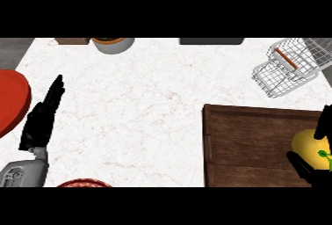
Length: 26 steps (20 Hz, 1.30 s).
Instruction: Pick the lemon from the tray and place it in the tiered basket
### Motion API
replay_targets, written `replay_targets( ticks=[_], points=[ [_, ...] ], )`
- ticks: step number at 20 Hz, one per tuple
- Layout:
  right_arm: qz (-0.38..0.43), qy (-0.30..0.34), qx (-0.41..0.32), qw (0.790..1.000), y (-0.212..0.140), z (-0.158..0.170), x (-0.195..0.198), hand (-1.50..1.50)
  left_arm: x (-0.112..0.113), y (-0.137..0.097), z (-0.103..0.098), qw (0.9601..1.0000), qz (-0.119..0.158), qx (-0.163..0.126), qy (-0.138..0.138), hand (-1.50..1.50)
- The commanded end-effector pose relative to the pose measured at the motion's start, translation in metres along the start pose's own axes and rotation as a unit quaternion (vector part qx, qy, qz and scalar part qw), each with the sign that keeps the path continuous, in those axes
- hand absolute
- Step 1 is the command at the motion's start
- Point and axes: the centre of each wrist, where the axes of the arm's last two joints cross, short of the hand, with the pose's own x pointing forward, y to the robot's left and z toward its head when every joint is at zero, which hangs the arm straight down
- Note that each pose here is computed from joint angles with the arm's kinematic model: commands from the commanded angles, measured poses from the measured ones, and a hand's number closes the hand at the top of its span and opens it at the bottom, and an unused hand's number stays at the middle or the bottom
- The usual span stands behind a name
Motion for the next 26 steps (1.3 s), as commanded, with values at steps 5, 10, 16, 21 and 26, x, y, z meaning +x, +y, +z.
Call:
replay_targets(
  ticks=[5, 10, 16, 21, 26],
  points=[
    [0.008, 0.015, 0.006, 1.000, -0.051, -0.069, -0.003, 1.50, -0.008, 0.001, -0.005, 1.0000, 0.002, -0.003, -0.003, 0.00],
    [0.040, 0.003, 0.007, 0.999, -0.070, -0.084, -0.038, 1.50, -0.006, -0.001, -0.006, 1.0000, 0.003, -0.003, -0.007, 0.00],
    [0.144, 0.000, -0.019, 0.989, -0.074, -0.107, -0.054, 1.50, 0.002, -0.013, -0.001, 0.9999, 0.002, -0.012, -0.005, 0.00],
    [0.244, 0.031, -0.046, 0.968, -0.063, -0.122, -0.080, 1.50, 0.022, -0.010, -0.008, 0.9998, -0.001, -0.008, -0.019, 0.00],
    [0.260, 0.031, -0.055, 0.963, -0.060, -0.143, -0.116, 1.50, 0.021, -0.006, -0.013, 0.9999, 0.004, -0.009, -0.005, 0.00]
  ],
)
